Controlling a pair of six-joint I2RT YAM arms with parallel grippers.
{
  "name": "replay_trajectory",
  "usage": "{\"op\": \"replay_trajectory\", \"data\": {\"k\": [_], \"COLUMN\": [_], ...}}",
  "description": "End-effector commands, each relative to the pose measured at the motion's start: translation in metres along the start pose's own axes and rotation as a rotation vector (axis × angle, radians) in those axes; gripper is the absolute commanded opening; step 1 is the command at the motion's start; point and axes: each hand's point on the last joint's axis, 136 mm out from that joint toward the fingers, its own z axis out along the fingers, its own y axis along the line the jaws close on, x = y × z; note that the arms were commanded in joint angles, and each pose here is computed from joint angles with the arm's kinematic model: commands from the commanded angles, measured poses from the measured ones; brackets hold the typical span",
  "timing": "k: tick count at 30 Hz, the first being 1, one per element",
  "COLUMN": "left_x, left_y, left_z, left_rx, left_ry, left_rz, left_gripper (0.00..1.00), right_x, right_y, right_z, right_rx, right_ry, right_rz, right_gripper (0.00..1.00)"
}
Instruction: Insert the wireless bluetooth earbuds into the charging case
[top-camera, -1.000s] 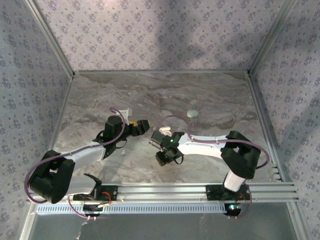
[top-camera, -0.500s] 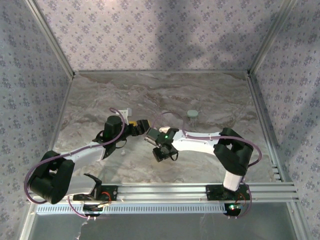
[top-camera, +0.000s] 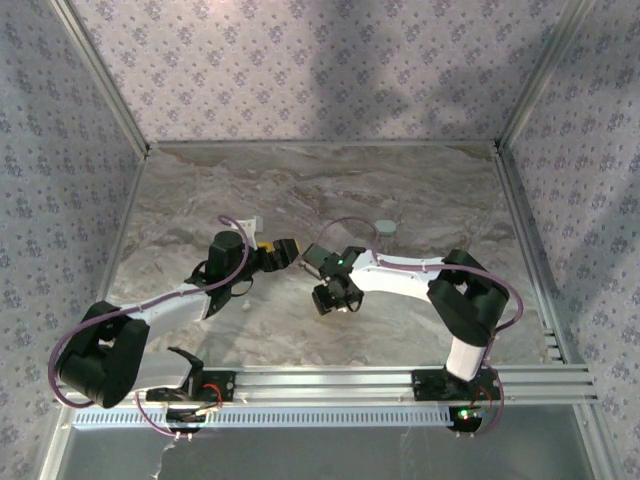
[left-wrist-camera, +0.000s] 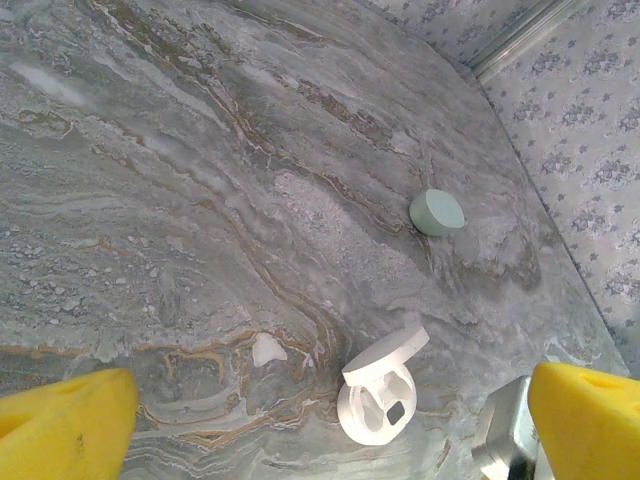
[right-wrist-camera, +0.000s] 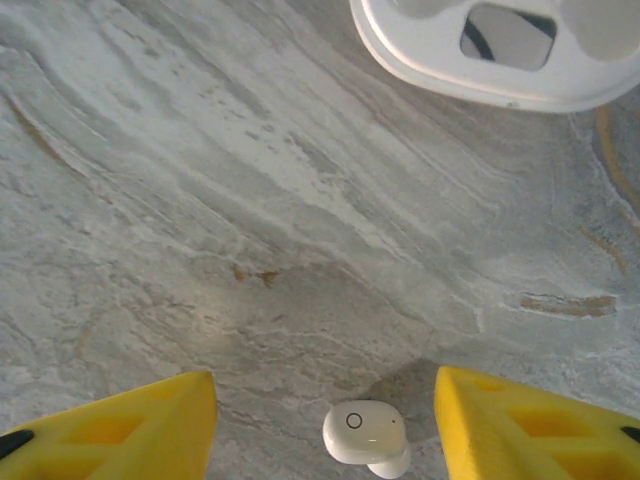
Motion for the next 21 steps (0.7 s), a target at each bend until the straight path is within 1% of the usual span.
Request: {"op": "replay_trajectory", "data": {"k": [1, 6, 13, 21], "left_x": [-0.005, -0.005, -0.005, -0.006], "left_y": [0.000, 0.000, -0.001, -0.002], "left_z": [-0.004, -0.004, -0.004, -0.005], "left_rx": [0.004, 0.006, 0.008, 0.011], "left_ry": [-0.024, -0.022, -0.024, -0.027], "left_rz": [-0.001, -0.003, -0.005, -0.005], "left_gripper": [1.00, 1.00, 1.00, 1.00], "right_x": [0.011, 0.021, 0.032, 0.036], "right_y": [0.004, 0.006, 0.002, 0.010], "right_z": [0.005, 0.008, 0.000, -0.003], "right_rx": [-0.035, -0.048, -0.028, -0.071], "right_ry": [0.045, 0.077, 0.083, 0.086], "right_rz": [-0.013, -0.008, 0.009, 0.025], "right_gripper": [0.65, 0.65, 0.65, 0.65]}}
